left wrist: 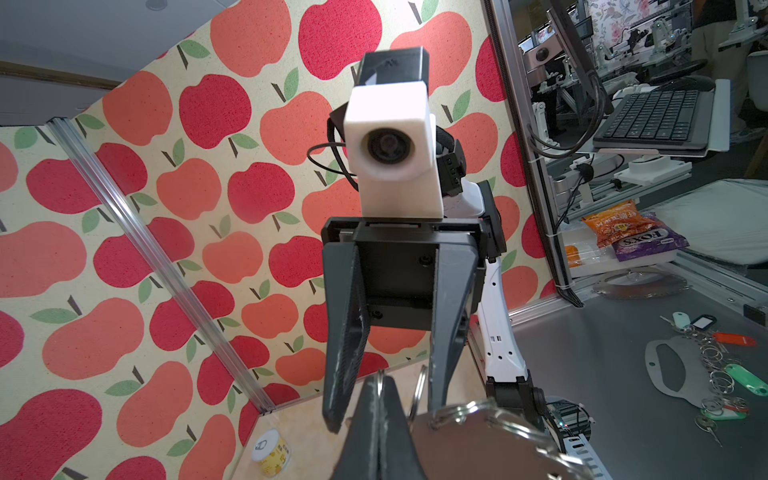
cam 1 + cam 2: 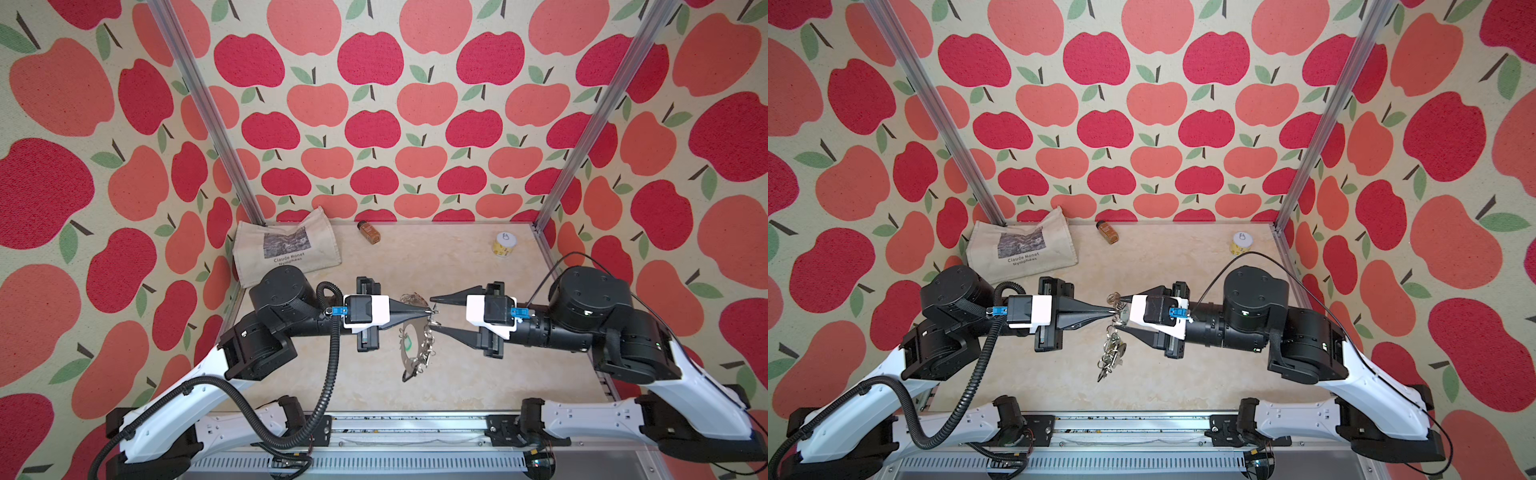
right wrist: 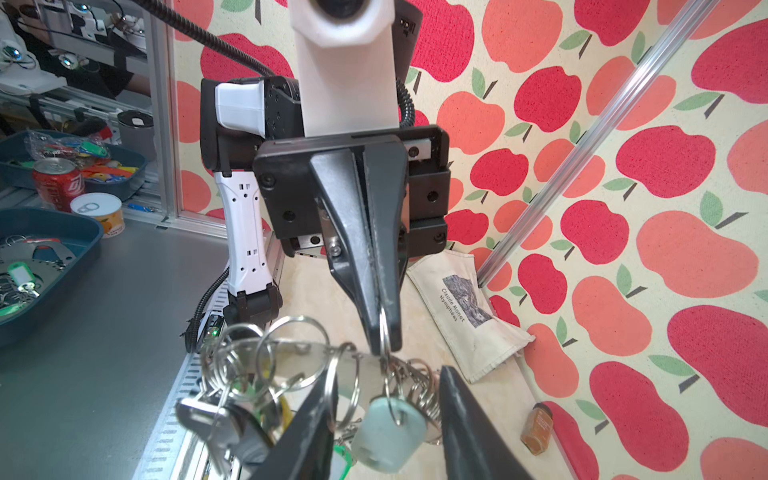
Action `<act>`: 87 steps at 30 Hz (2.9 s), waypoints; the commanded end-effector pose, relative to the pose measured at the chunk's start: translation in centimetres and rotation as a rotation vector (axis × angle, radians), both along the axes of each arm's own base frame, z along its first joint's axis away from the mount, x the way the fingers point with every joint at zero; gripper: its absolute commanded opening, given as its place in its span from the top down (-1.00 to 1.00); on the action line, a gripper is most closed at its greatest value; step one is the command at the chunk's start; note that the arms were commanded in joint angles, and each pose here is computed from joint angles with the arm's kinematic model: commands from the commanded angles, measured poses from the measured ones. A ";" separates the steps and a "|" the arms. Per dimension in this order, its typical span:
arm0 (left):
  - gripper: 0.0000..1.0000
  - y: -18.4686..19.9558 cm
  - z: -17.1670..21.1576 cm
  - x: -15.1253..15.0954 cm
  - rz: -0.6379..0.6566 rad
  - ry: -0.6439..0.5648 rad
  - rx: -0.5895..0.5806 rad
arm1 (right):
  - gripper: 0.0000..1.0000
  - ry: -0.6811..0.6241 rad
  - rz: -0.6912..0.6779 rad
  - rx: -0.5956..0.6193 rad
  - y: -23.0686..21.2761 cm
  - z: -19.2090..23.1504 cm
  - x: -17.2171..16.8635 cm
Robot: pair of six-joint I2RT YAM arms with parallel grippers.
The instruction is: Put the keys on the keyring
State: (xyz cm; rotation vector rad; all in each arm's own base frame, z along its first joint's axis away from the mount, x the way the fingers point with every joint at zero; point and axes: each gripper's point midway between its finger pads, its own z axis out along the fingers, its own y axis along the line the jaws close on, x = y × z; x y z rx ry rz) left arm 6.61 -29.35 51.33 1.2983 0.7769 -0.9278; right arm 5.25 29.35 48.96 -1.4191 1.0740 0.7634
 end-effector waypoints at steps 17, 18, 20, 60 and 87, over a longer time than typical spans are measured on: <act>1.00 1.2 2.3 -1.2 -0.032 -0.035 -0.058 | 0.06 -0.081 -0.086 0.040 -3.7 2.5 0.7; 1.00 1.1 2.3 -1.2 -0.033 -0.036 -0.057 | 0.07 -0.084 -0.080 0.051 -3.6 2.7 0.6; 1.00 1.1 2.3 -1.3 -0.040 -0.037 -0.056 | 0.13 -0.084 -0.067 0.075 -3.2 3.1 0.5; 1.00 0.9 2.9 -1.8 -0.035 -0.076 -0.075 | 0.68 0.036 0.102 0.063 -0.2 1.8 -2.0; 1.00 0.6 2.4 -1.4 -0.011 -0.064 -0.061 | 1.00 0.045 0.073 0.040 0.0 1.5 -1.4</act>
